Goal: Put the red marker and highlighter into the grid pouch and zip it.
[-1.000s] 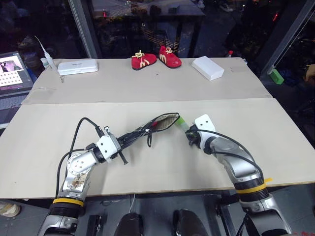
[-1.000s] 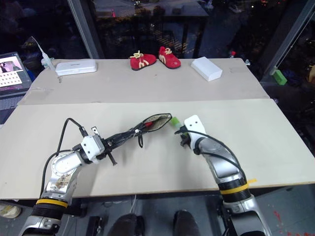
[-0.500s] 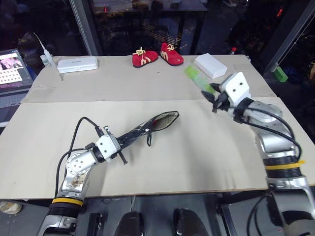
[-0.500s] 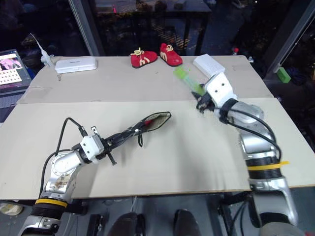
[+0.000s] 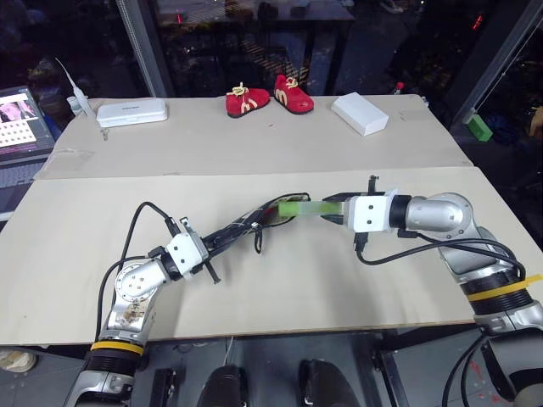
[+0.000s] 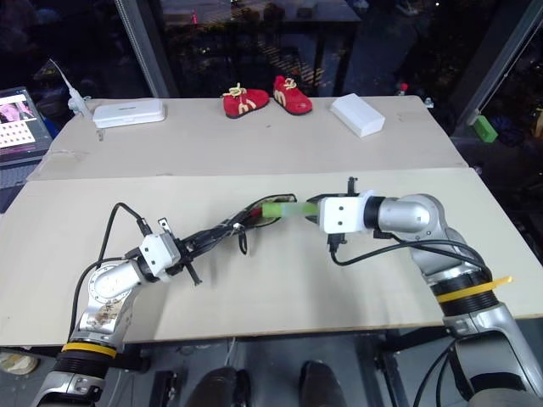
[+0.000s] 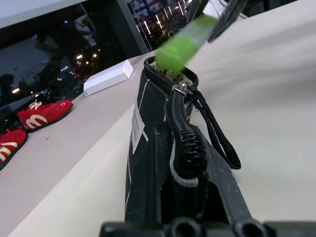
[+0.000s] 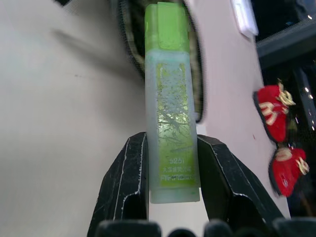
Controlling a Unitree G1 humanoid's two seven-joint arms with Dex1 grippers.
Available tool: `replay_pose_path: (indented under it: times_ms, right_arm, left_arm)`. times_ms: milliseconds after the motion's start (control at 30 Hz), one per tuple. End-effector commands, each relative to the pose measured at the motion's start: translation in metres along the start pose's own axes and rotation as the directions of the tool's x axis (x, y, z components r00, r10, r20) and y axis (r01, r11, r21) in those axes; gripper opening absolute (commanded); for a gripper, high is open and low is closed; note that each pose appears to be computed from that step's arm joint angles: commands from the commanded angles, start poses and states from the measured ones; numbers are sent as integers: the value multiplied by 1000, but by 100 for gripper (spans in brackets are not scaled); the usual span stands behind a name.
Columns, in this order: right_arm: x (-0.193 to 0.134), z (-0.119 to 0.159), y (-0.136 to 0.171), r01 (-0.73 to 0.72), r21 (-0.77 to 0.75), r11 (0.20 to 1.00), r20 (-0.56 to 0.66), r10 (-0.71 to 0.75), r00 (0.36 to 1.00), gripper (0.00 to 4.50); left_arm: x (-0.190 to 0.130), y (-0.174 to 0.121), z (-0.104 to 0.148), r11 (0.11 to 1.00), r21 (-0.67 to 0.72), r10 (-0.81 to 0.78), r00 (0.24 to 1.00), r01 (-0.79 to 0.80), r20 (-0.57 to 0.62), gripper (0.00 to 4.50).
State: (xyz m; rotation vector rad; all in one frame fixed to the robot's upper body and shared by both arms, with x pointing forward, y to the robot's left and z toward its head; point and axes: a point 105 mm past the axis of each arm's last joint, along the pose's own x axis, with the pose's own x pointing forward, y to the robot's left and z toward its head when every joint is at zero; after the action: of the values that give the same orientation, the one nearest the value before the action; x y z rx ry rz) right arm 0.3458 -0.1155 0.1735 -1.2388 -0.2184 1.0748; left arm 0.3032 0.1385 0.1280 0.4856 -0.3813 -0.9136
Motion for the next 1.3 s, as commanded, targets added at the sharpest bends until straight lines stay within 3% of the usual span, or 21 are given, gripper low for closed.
replay_pose_path:
  times_ms: [33, 333, 533, 600, 633, 667, 833, 900, 1067, 1200, 1300]
  right_arm:
    - [12, 7, -12, 9, -130, 991, -1, -9, 1000, 102]
    - [53, 32, -18, -23, -251, 968, 64, 40, 997, 102]
    - [74, 67, 2, -43, -289, 957, 205, 105, 973, 102]
    - [77, 68, -4, -20, -214, 977, 218, 68, 974, 102]
    - [77, 68, -6, -19, -180, 983, 219, 59, 974, 204]
    - [76, 65, -9, -14, -152, 988, 211, 46, 976, 217]
    - [60, 43, -39, 76, -73, 994, 143, -65, 988, 388]
    - [44, 36, -49, 95, -32, 995, 148, -89, 985, 388]
    - [-6, 21, -55, 57, 238, 970, 202, -107, 974, 388]
    - [-43, 16, -41, -92, 538, 838, 250, -54, 967, 388]
    - [-54, 3, 3, -194, 707, 680, 219, 50, 974, 388]
  left_arm:
    - [5, 3, 11, 1000, 24, -4, 999, 3, 43, 0]
    - [10, 4, 12, 1000, 24, -10, 999, 9, 52, 0]
    - [10, 5, 11, 1000, 24, -7, 999, 6, 50, 0]
    - [10, 4, 11, 1000, 24, -6, 999, 4, 51, 0]
    - [10, 4, 11, 1000, 24, -5, 999, 4, 52, 0]
    - [10, 4, 11, 1000, 24, -5, 999, 4, 51, 0]
    - [8, 2, 10, 1000, 20, -3, 999, 3, 47, 0]
    - [8, 2, 10, 1000, 20, -2, 999, 1, 47, 0]
    - [8, 1, 10, 1000, 18, 1, 999, -2, 48, 0]
    - [8, 0, 9, 1000, 15, 1, 999, -2, 48, 0]
    - [7, 0, 8, 1000, 13, 2, 999, -3, 45, 0]
